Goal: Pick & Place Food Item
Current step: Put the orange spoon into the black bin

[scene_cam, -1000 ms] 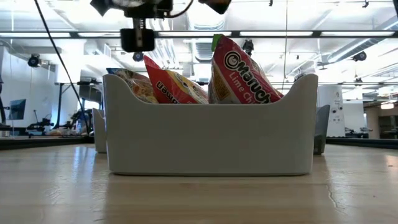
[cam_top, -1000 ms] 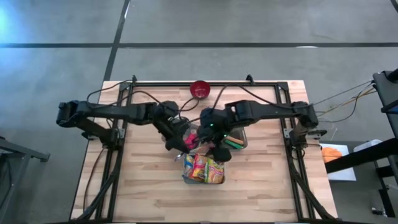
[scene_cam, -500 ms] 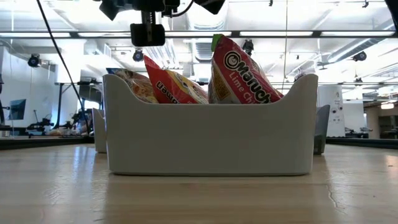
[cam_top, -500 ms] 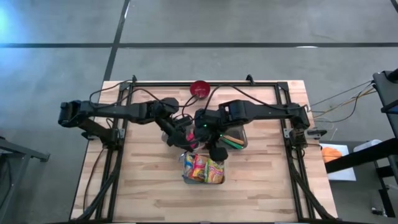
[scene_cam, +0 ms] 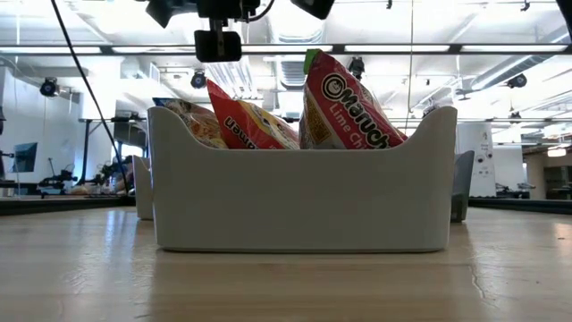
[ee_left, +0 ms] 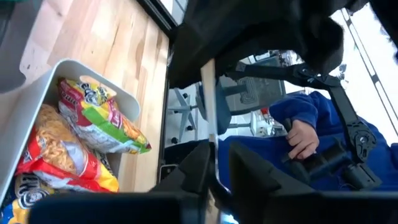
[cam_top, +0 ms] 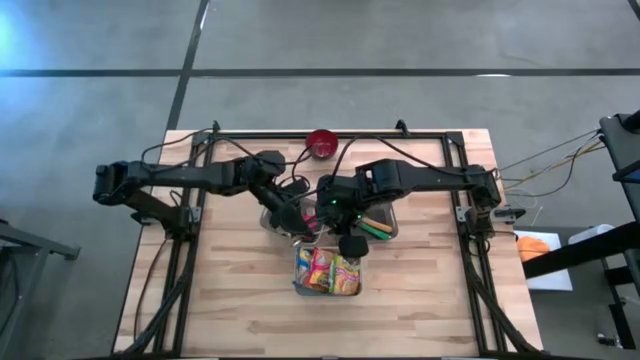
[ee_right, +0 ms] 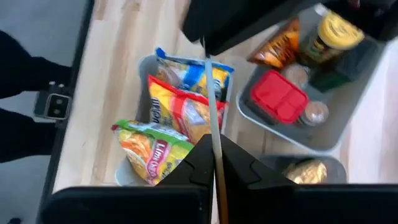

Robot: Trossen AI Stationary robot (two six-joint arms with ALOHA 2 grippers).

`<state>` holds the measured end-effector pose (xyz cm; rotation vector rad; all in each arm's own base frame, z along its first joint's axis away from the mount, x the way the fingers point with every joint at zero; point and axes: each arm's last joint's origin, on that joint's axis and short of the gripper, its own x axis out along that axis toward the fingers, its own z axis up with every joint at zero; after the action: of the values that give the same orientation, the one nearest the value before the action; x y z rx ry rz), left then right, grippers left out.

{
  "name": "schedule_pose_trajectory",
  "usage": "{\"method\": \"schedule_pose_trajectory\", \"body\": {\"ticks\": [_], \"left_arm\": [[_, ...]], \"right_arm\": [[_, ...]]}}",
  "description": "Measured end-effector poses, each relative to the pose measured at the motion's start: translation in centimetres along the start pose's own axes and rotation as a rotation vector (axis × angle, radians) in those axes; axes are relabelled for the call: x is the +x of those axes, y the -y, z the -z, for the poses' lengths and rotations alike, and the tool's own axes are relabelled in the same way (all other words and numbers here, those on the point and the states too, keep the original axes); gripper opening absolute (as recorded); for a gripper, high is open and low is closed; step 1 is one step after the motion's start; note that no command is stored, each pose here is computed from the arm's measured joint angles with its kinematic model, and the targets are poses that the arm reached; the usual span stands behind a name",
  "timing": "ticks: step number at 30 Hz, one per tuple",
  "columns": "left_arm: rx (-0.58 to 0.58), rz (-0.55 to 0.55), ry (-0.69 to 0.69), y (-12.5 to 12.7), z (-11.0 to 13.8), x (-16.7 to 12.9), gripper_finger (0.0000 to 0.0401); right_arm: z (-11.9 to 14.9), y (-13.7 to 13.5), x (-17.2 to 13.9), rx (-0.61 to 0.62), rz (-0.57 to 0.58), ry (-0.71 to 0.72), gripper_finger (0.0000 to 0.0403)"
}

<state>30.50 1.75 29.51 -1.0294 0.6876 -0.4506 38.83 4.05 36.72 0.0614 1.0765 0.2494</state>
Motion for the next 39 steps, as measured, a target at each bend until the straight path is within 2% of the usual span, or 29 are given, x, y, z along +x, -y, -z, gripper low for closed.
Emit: {"method": "schedule_pose_trajectory", "body": {"ticks": [7,12,15,20,22,25,30,36,39], "left_arm": [[0.013,0.005,0.048,0.4,-0.8,-1.3,0.0123],[0.026,0.002,0.111,0.6,-1.5,-3.1,0.0148],[0.041,-0.006,0.167,0.9,-1.8,-4.5,0.0151],[0.09,-0.034,0.279,1.5,-2.2,-7.1,0.0152],[0.101,-0.054,0.333,1.7,-2.3,-8.0,0.0152],[0.111,-0.07,0.389,2.0,-2.3,-9.3,0.0152],[0.131,-0.073,0.424,2.5,-2.1,-10.4,0.0152],[0.132,-0.077,0.418,2.7,-1.8,-10.7,0.0152],[0.123,-0.084,0.408,2.6,-1.7,-10.6,0.0152]], "right_arm": [[0.5,0.0,-0.3,0.084,0.025,-0.033,0.0007],[1.5,-0.1,-1.4,0.113,0.044,-0.05,0.0007],[2.3,-0.1,-1.8,0.143,0.059,-0.058,0.0007],[4.1,0.5,-2.3,0.212,0.148,-0.067,0.0007],[4.9,1.4,-1.9,0.26,0.191,-0.067,0.0007],[6.0,2.6,-0.5,0.323,0.187,-0.086,0.0008],[7.5,2.9,0.6,0.356,0.182,-0.121,0.0008],[9.1,2.7,0.1,0.42,0.188,-0.131,0.0008],[10.7,1.9,-0.1,0.46,0.15,-0.153,0.0008]]}}
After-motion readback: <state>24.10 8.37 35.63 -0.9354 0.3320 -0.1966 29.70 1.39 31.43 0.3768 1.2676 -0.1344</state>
